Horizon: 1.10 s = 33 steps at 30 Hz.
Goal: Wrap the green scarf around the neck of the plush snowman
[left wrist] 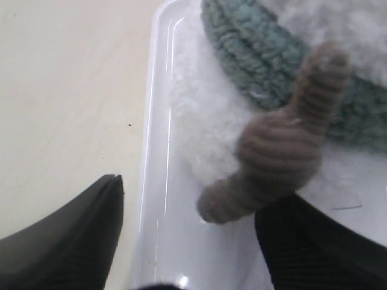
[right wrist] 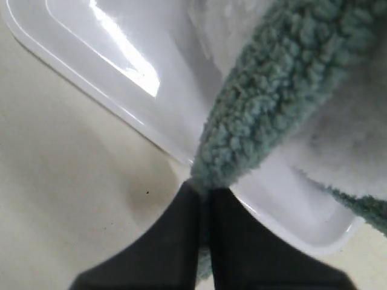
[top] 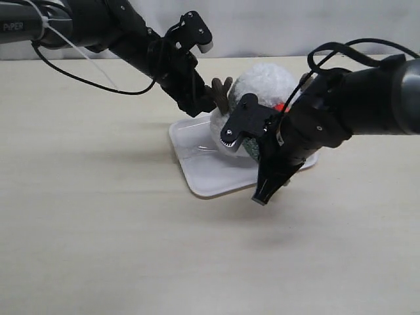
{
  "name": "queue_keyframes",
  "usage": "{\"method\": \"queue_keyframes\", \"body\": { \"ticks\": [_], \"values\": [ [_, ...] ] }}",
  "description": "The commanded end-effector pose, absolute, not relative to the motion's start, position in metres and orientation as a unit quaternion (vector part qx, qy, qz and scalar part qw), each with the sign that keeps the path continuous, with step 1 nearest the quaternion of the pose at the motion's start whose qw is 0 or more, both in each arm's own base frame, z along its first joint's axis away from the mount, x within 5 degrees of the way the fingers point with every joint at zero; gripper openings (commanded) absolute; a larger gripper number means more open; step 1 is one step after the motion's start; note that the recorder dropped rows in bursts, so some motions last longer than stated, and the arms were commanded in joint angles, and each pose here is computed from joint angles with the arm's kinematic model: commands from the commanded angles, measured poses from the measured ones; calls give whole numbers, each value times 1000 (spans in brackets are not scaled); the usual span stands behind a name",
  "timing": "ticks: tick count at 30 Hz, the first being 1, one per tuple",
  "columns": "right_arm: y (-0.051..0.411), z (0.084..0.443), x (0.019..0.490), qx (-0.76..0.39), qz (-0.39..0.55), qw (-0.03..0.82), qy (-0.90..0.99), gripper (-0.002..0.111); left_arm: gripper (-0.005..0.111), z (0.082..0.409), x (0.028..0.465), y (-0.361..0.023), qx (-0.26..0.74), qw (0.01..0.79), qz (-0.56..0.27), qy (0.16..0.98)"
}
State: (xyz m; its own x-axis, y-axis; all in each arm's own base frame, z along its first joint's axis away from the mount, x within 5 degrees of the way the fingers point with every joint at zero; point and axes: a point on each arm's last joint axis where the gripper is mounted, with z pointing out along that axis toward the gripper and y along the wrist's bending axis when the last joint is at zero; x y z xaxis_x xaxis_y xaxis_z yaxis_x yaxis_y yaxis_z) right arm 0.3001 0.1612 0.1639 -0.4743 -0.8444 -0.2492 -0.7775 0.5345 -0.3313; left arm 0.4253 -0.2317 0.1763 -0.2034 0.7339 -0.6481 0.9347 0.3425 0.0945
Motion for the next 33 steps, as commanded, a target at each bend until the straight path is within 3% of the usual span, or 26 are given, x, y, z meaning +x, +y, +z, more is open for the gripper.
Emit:
{"method": "queue_keyframes", "body": {
  "ticks": [1,6,8,10,14,19,26,33],
  "values": [
    [160,165,301,-479,-91,196,851,17,59,178,425,-234,542,315,-167,761],
    [156,172,298,-476,-99,187,853,58,59,178,425,-234,542,315,-166,761],
    [154,178,296,-466,-100,187,859,70,59,178,425,-234,542,315,-166,761],
    [152,187,293,-453,-100,191,865,75,59,178,425,-234,542,315,-166,761],
    [141,213,288,-403,-123,219,880,72,59,179,426,-234,541,318,-163,761],
    [101,241,301,-204,-149,297,921,62,59,178,426,-233,542,318,-162,761],
    [74,206,330,-201,-50,338,918,62,59,178,426,-233,542,318,-162,761],
    [59,171,364,-185,-52,316,929,62,59,178,425,-234,543,316,-163,761]
  ]
}}
